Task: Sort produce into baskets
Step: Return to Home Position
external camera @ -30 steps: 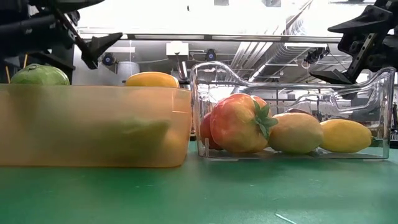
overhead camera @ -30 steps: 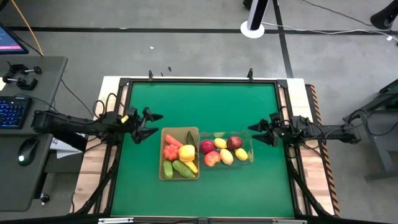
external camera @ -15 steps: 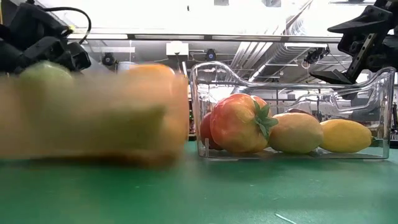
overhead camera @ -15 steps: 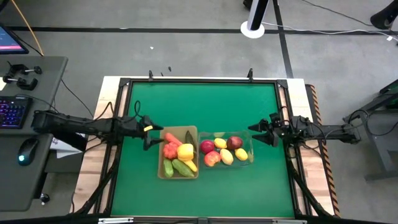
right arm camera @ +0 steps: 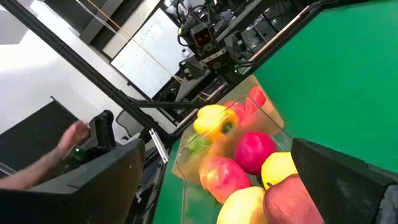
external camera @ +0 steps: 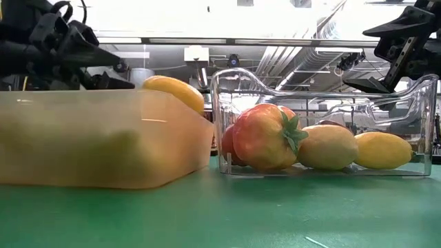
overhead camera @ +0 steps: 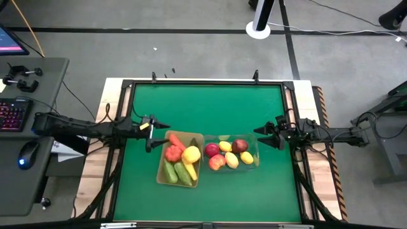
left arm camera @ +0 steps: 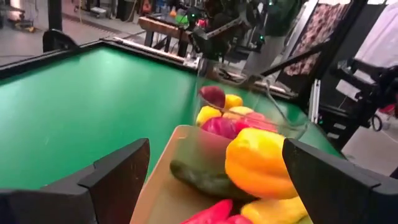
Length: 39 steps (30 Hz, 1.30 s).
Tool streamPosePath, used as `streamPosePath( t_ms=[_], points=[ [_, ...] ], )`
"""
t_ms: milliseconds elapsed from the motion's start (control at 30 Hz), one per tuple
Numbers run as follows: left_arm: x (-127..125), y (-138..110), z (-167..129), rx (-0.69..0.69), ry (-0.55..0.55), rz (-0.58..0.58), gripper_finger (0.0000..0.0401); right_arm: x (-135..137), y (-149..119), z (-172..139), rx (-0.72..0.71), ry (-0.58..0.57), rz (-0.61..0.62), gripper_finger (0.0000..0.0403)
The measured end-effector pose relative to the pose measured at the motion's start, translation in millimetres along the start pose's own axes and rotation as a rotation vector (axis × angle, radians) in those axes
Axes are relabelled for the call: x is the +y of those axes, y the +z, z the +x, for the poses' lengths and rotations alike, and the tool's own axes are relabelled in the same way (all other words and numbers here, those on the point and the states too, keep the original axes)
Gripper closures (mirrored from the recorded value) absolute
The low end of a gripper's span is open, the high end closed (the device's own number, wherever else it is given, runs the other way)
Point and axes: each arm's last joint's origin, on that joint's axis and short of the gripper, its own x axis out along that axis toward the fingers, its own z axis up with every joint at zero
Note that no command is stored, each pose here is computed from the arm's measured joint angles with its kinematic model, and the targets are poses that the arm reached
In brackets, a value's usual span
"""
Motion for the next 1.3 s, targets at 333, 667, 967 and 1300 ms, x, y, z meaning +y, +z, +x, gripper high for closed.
streamPosePath(
  t_ms=[333,667,967,1300],
  points=[
    [-2,-3,-2,0.033,0.002,-0.007,0.0045,0,0,0,0.000,0.000,0.000,0.0006],
    [-12,11,-31,-0.127,-0.113,-0.010,0.0045,0,0,0,0.000,0.000,0.000,0.0006],
    [-12,17,-41,-0.225,-0.138,-0.015,0.0045,0,0,0,0.000,0.000,0.000,0.0006],
    [-5,19,-43,-0.253,-0.060,-0.007,0.0045,0,0,0,0.001,-0.002,0.000,0.0006]
  ],
)
